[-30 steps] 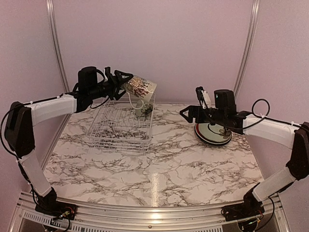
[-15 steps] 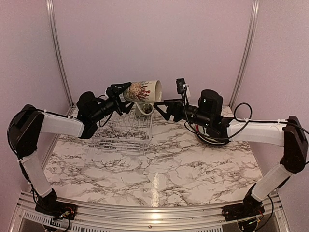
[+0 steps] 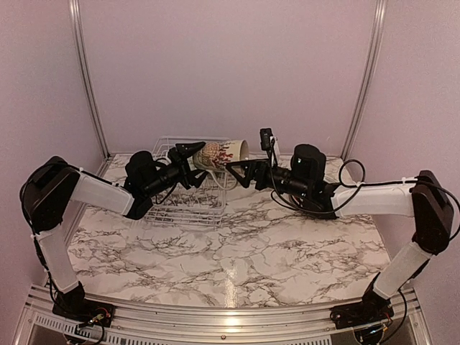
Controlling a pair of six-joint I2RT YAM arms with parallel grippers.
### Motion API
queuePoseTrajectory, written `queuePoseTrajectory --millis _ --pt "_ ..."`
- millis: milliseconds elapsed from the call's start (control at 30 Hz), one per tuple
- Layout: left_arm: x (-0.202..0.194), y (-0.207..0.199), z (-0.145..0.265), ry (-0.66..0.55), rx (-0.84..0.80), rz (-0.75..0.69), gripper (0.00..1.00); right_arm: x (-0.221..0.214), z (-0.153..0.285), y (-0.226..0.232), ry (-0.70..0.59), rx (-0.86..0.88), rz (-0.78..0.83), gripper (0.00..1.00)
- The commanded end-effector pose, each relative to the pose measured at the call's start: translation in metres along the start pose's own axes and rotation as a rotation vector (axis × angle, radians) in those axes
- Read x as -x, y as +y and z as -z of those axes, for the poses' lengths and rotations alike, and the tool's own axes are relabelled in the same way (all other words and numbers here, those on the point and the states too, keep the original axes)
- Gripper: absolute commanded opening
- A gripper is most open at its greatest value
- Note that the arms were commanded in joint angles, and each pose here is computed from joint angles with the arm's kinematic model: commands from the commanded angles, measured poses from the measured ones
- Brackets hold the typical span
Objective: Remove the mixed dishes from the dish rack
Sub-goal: Pass from the left arm to the right
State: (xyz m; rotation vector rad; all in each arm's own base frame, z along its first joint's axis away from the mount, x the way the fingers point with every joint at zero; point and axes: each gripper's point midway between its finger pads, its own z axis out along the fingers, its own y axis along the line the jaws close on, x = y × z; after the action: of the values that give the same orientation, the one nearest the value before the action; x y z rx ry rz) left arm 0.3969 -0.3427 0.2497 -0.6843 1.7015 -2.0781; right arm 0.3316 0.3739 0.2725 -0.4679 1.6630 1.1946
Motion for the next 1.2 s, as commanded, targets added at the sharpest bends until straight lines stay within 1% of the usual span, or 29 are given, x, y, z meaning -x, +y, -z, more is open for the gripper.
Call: queuePoseTrajectory --millis 0,100,167,300,433,500,700,833,1000,1033,1067,1133,1167 --pt "-0.026 -0.141 0.047 0.053 -0.538 -0.217 0.0 0.007 0.027 -0.004 0.005 -0.123 0.037 0.96" --pt "-0.02 -0.141 0.049 0.041 -0.548 -0.2 0.0 0.0 0.042 -0.008 0.009 -0.156 0.037 0.99" --pt "-0.024 -0.144 0.045 0.074 -0.569 -0.183 0.0 -0.007 0.04 -0.006 0.024 -0.13 0.016 0.98" --pt "-0.034 -0.151 0.041 0.096 -0.588 -0.196 0.0 -0.018 0.026 0.004 0.057 -0.034 -0.035 0.93" --pt "-0.034 -0.153 0.043 0.083 -0.587 -0.203 0.0 -0.023 0.019 0.001 0.049 -0.019 -0.047 0.92" --pt "-0.036 -0.151 0.042 0.083 -0.589 -0.199 0.0 -0.023 0.014 0.001 0.039 -0.004 -0.057 0.89" --pt "-0.049 -0.144 0.037 0.093 -0.593 -0.186 0.0 -0.018 0.0 0.005 0.007 0.054 -0.102 0.75" --pt "-0.056 -0.139 0.034 0.099 -0.585 -0.194 0.0 -0.018 -0.003 0.001 -0.024 0.058 -0.147 0.58" --pt "-0.064 -0.125 0.029 0.118 -0.562 -0.195 0.0 -0.01 -0.002 -0.003 -0.074 0.039 -0.188 0.49" --pt "-0.066 -0.123 0.028 0.123 -0.559 -0.194 0.0 -0.009 -0.002 -0.004 -0.083 0.038 -0.193 0.45" --pt "-0.068 -0.12 0.027 0.128 -0.555 -0.194 0.0 -0.008 -0.002 -0.005 -0.089 0.034 -0.199 0.38" --pt "-0.069 -0.116 0.026 0.13 -0.545 -0.192 0.0 -0.007 -0.001 -0.008 -0.103 0.023 -0.215 0.28" --pt "-0.069 -0.114 0.026 0.129 -0.542 -0.19 0.0 -0.006 0.0 -0.01 -0.109 0.021 -0.223 0.22"
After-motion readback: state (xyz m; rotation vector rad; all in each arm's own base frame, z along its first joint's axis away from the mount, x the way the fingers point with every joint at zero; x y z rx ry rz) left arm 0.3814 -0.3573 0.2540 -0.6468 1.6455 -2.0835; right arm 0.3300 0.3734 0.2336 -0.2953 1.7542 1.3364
